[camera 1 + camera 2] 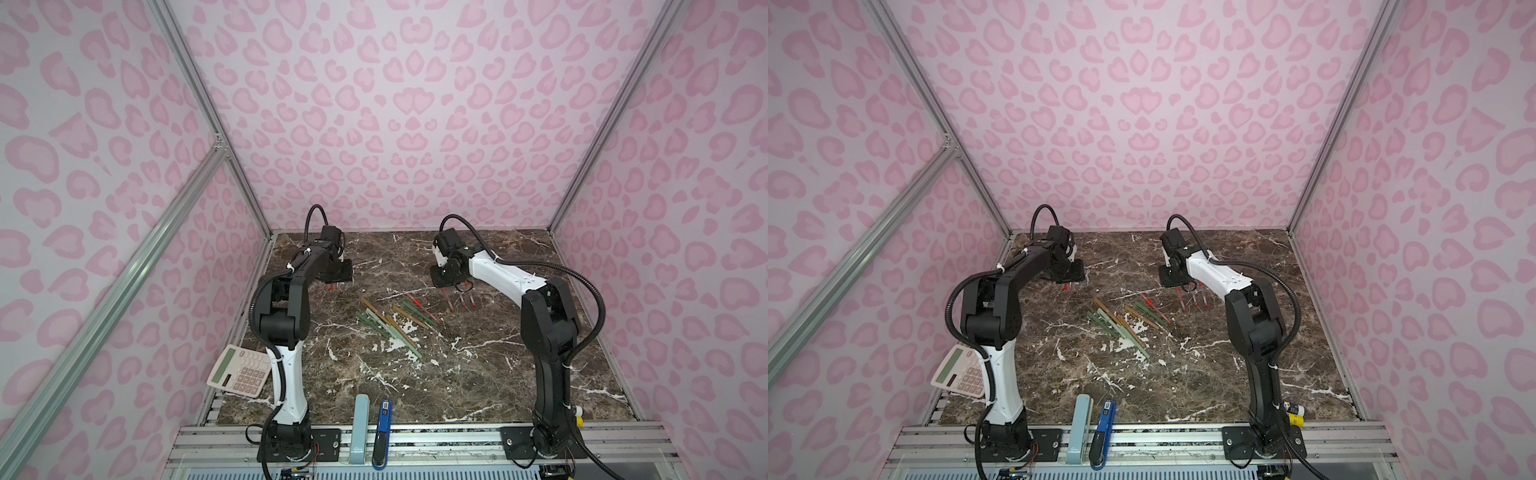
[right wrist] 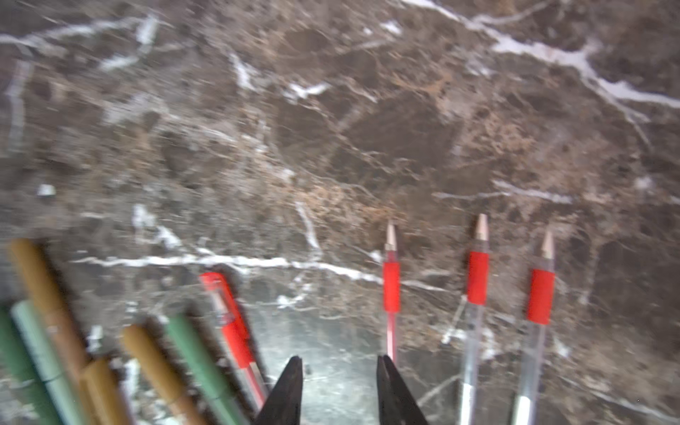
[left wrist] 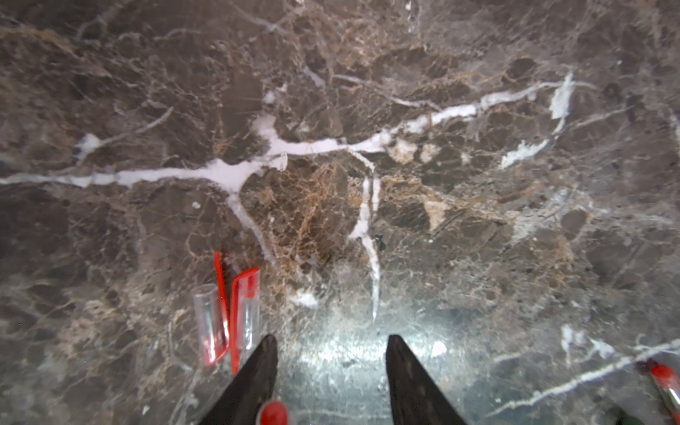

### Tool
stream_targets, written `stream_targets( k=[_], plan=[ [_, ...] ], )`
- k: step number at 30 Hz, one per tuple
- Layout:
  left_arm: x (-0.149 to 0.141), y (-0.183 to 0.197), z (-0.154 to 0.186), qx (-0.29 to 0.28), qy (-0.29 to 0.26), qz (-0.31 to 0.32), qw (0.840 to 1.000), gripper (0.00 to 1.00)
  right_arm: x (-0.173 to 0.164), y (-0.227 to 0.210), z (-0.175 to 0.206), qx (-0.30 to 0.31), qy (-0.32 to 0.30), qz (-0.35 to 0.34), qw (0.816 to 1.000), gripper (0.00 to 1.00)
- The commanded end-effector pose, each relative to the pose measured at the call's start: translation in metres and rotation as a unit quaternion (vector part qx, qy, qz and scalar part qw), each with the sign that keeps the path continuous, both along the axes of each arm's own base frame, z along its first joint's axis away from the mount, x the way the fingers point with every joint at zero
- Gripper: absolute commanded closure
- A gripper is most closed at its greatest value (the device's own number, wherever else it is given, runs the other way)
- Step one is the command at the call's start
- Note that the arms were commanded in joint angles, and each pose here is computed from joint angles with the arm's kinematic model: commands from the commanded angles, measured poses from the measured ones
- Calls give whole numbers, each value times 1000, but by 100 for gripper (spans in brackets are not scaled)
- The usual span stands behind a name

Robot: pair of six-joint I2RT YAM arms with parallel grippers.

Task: Remove pen caps from pens
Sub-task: Place the pen at the top-center of the table.

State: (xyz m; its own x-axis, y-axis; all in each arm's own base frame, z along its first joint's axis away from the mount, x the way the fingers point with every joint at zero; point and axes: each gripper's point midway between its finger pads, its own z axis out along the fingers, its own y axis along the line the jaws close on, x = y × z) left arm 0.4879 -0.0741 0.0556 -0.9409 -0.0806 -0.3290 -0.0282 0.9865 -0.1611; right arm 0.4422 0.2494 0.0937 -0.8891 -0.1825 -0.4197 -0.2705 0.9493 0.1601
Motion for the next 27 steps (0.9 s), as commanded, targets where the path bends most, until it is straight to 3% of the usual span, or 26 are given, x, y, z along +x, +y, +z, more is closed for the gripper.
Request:
stream_targets(
  k=[1,7,11,13,20,27],
  plan=[
    [-1,-3,16,-40,-9,20,999,46,0,52,13,101,1,5,995,61],
    [-3,1,39,-87,-29,91,992,45,-7,159,38,249,-1,47,967,65],
    [-11,-2,40,-133,-23,132,982,40,-13,211,49,308,8,72,949,66],
    [-16,-3,36,-147,-16,151,977,38,-16,231,37,332,23,72,940,66],
    [-25,2,33,-205,-6,220,954,31,-27,269,17,388,52,61,918,65],
    [-29,17,32,-244,-11,270,931,8,-28,286,12,432,71,55,897,69]
  ],
)
